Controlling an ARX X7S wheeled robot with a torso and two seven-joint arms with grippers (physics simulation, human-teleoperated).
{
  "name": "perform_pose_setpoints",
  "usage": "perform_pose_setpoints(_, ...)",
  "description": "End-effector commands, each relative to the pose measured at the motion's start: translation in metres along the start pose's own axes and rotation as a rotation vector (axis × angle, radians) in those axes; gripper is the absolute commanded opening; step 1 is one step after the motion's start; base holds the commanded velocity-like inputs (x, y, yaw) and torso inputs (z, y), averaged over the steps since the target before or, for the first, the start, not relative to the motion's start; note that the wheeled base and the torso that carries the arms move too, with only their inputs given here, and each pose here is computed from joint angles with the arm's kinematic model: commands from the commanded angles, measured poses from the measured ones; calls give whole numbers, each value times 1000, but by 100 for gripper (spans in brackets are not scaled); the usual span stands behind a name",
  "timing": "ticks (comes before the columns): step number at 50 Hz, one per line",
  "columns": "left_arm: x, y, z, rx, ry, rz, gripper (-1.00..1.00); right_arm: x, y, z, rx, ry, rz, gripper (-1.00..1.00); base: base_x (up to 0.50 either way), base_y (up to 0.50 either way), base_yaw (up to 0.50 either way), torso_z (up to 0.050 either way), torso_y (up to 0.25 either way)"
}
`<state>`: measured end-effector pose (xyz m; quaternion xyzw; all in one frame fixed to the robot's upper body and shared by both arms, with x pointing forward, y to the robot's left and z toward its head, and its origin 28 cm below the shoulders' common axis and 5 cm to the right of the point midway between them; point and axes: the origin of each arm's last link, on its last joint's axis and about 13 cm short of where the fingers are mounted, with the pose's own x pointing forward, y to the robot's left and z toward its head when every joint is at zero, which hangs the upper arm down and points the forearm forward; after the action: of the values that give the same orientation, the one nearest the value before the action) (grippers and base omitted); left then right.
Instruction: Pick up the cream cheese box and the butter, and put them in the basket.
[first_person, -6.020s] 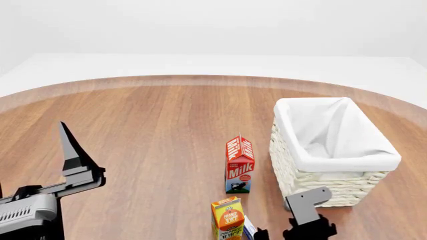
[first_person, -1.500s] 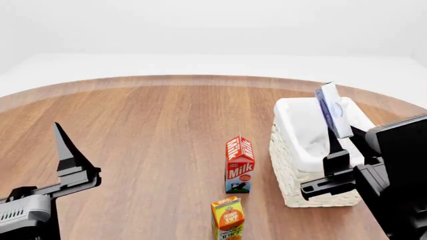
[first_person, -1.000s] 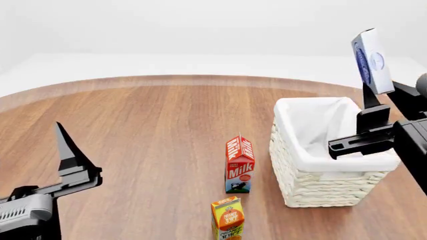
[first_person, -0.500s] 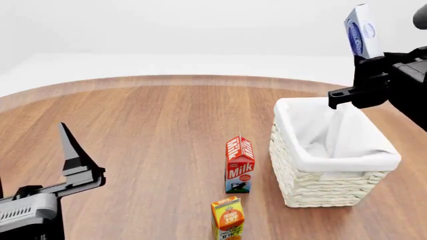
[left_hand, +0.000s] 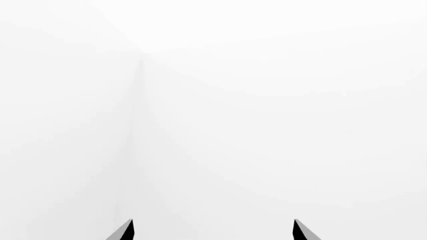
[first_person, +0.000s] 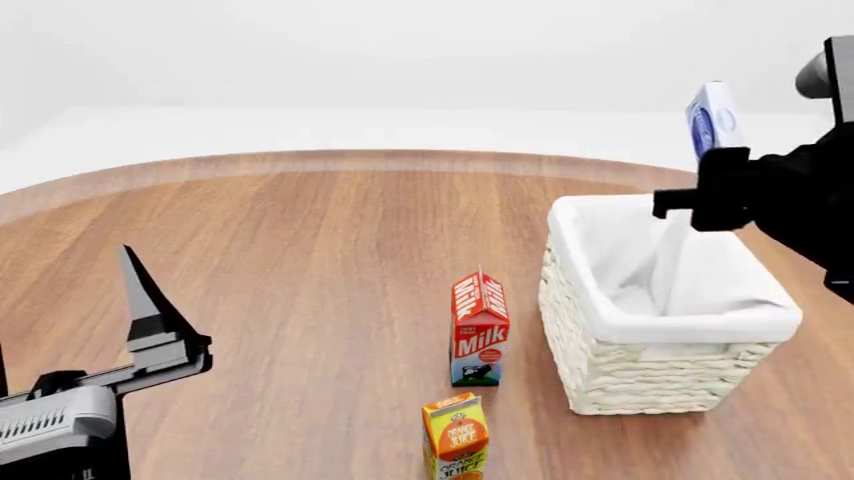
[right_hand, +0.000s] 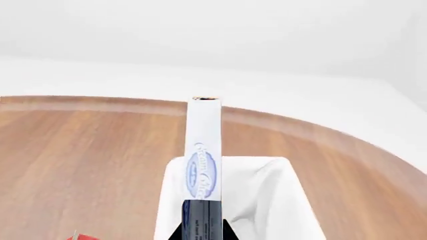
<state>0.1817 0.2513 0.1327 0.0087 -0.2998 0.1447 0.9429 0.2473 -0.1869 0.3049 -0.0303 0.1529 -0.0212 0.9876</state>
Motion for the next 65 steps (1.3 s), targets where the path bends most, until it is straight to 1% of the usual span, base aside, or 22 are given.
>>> perform_pose_setpoints(1, 0, 0, 0, -1, 1, -2, 100, 7, -8, 3, -5, 27, -49, -100, 0, 0, 0, 0, 0)
perform_pose_setpoints(6, 0, 0, 1, -1, 0, -2, 100, 8, -9, 2, -51, 60, -25, -100, 0, 0, 0, 0, 2)
perform_pose_setpoints(10, 0, 0, 1, -1, 1, -2, 100, 9, -11, 0, -66, 73, -20, -100, 0, 0, 0, 0, 0)
perform_pose_setpoints(14, 0, 0, 0, -1, 2, -3, 100, 14, -15, 2, -56, 88, -42, -100, 0, 0, 0, 0, 0)
perform_pose_setpoints(16, 0, -1, 0, -1, 2, -4, 100, 16, -16, 2, -65, 91, -46, -100, 0, 0, 0, 0, 0)
perform_pose_setpoints(31, 0, -1, -1, 0, 5, -7, 100, 33, -17, 4, -81, 132, -50, -100, 0, 0, 0, 0, 1)
perform_pose_setpoints(41, -1, -1, -1, 0, 5, -6, 100, 38, -14, -11, -110, 182, -29, -100, 0, 0, 0, 0, 1)
perform_pose_setpoints(54, 0, -1, -2, 1, 6, -9, 100, 47, -14, -20, -106, 214, -19, -100, 0, 0, 0, 0, 1)
perform_pose_setpoints(65, -1, -2, -3, 1, 6, -12, 100, 51, -17, -25, -100, 230, -34, -100, 0, 0, 0, 1, 0)
